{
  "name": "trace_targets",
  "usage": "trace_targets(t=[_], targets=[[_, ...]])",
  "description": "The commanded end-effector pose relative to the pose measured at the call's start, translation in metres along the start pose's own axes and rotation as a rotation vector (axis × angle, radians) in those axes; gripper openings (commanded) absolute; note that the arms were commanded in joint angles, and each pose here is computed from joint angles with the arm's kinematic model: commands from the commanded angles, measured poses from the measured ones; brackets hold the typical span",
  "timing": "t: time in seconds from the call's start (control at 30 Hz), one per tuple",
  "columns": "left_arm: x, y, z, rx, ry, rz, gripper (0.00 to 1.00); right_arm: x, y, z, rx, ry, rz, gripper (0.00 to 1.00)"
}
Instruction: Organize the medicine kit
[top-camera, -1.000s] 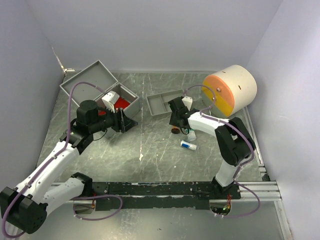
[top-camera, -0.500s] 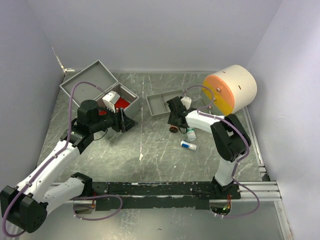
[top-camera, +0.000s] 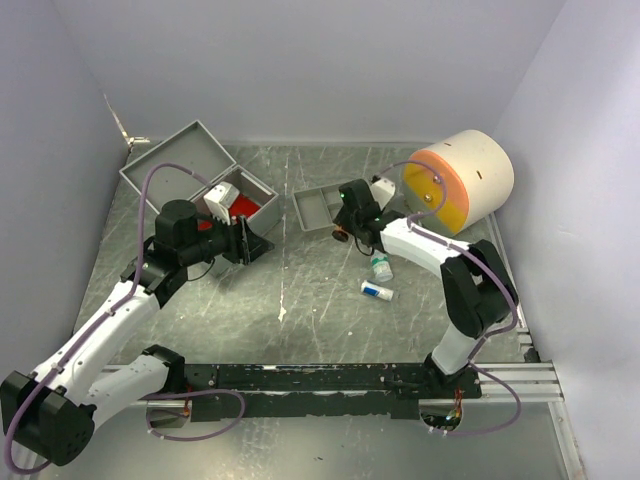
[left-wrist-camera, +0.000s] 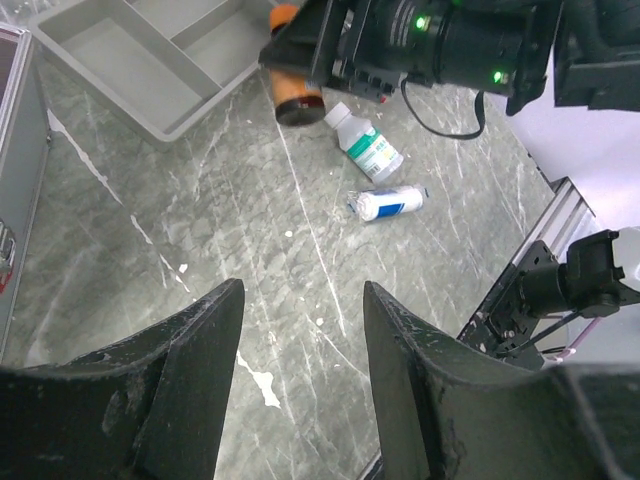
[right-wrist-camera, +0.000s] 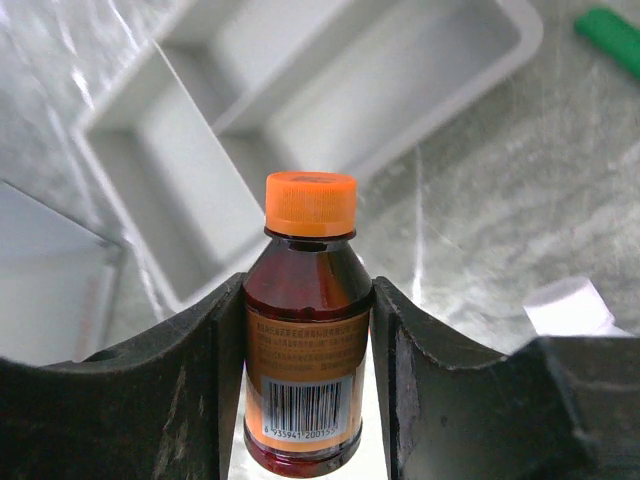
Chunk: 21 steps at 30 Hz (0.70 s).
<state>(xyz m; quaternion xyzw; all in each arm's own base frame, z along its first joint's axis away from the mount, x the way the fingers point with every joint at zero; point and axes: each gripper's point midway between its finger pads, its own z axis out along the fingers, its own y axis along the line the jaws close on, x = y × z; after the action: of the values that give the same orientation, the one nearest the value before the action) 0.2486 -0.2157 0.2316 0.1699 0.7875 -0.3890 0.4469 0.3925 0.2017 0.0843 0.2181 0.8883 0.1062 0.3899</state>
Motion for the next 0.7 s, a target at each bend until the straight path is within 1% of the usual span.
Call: trace_targets(t=[0.0, 0.2, 0.3, 0.37, 0.53, 0.57, 0.67], targets=[[-0.009, 0.001, -0.004, -0.025, -0.040, 0.039, 0.61, -0.062, 0.029, -0.007, -0.032, -0.192, 0.169, 0.26], [-0.008, 0.010, -0.004, -0.071, -0.030, 0.032, 0.60, -0.106, 0.042, 0.005, 0.014, -0.335, 0.299, 0.27], [-0.008, 0.009, -0.004, -0.066, -0.035, 0.032, 0.60, -0.118, 0.040, 0.022, 0.073, -0.396, 0.357, 0.27], [-0.008, 0.009, -0.005, -0.066, -0.043, 0.030, 0.60, -0.125, 0.044, 0.034, 0.069, -0.420, 0.380, 0.28], [-0.010, 0.009, -0.005, -0.071, -0.049, 0.031, 0.60, -0.130, 0.045, 0.057, 0.123, -0.460, 0.380, 0.28], [-0.011, 0.009, -0.006, -0.075, -0.051, 0.031, 0.60, -0.125, 0.041, 0.067, 0.142, -0.456, 0.368, 0.28], [-0.012, 0.009, -0.007, -0.076, -0.064, 0.029, 0.61, -0.121, 0.041, 0.079, 0.146, -0.452, 0.362, 0.28]])
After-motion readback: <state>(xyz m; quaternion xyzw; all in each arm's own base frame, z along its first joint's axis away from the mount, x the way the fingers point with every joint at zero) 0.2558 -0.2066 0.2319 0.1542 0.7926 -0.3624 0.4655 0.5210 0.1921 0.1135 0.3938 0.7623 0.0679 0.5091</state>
